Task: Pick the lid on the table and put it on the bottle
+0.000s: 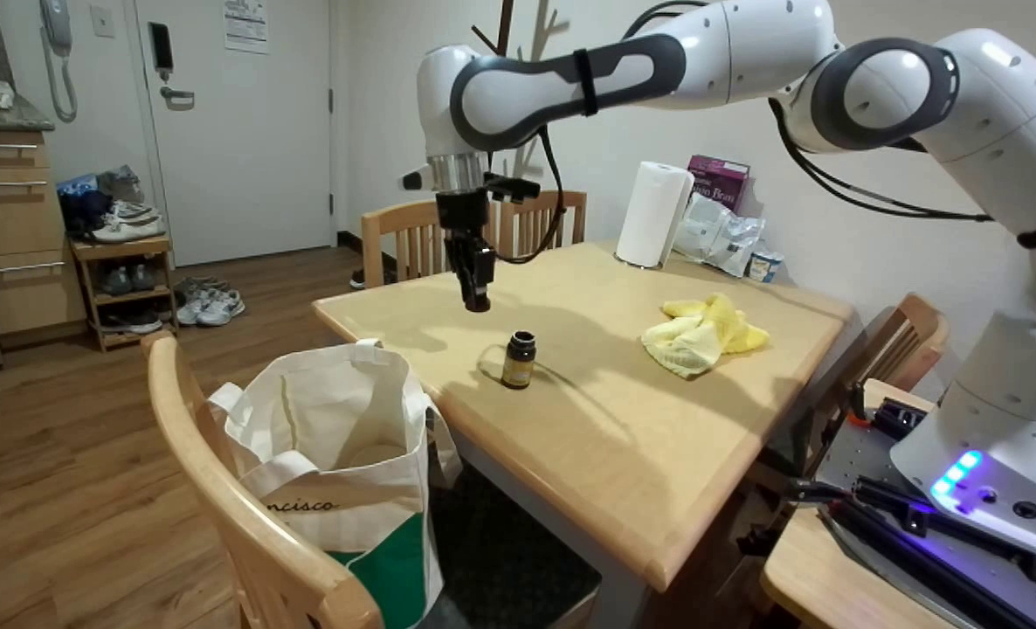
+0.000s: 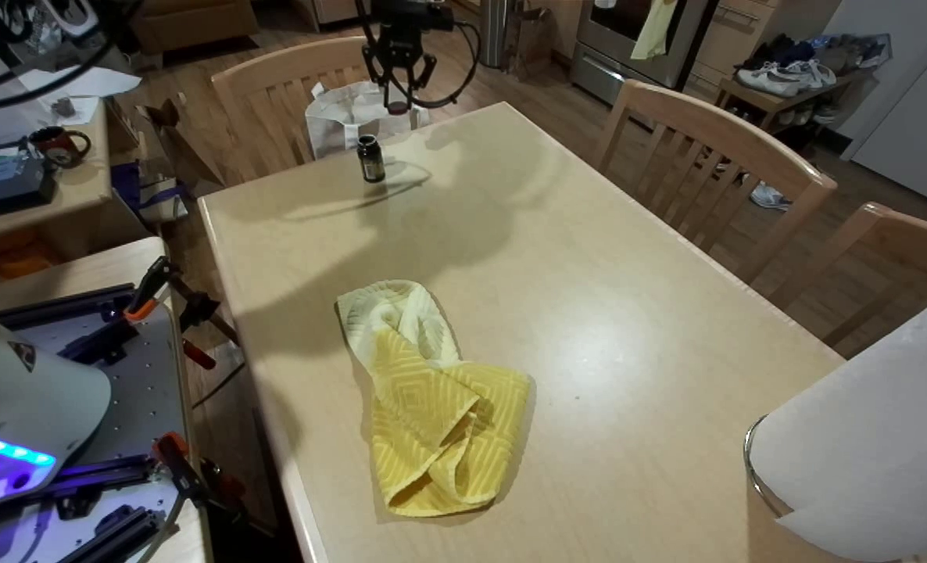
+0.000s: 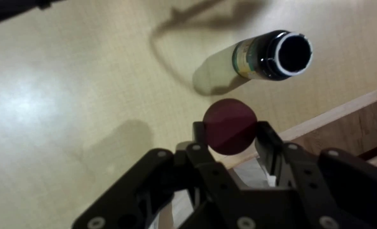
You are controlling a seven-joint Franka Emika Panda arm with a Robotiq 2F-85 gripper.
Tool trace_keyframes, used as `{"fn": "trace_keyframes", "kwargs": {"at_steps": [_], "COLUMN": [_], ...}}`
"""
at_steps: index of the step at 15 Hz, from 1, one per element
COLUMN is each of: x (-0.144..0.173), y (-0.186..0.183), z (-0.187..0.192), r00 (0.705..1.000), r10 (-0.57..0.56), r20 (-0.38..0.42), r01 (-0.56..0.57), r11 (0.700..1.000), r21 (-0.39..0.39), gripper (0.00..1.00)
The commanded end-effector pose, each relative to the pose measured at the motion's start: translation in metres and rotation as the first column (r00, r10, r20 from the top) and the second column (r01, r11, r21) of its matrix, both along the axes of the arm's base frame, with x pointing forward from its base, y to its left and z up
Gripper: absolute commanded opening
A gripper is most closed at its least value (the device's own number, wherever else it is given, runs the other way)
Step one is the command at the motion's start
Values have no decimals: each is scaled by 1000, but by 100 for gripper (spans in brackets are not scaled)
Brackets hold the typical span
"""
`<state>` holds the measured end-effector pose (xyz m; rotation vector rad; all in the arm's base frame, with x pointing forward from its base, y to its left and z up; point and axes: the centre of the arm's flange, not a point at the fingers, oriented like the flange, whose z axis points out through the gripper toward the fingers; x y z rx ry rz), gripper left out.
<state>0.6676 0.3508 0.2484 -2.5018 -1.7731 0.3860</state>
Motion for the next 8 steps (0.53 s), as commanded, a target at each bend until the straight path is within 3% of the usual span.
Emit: {"fn": "trace_keyframes", "kwargs": {"at_steps": [1, 8], "x": [-62, -106], "y": [-27, -37], "z": [2, -14], "r00": [997, 989], "r10": [-63, -135], "r20": [-43, -67], "r01": [62, 135], "r11": [998, 991], "r21": [-18, 0], "gripper": [18, 18]}}
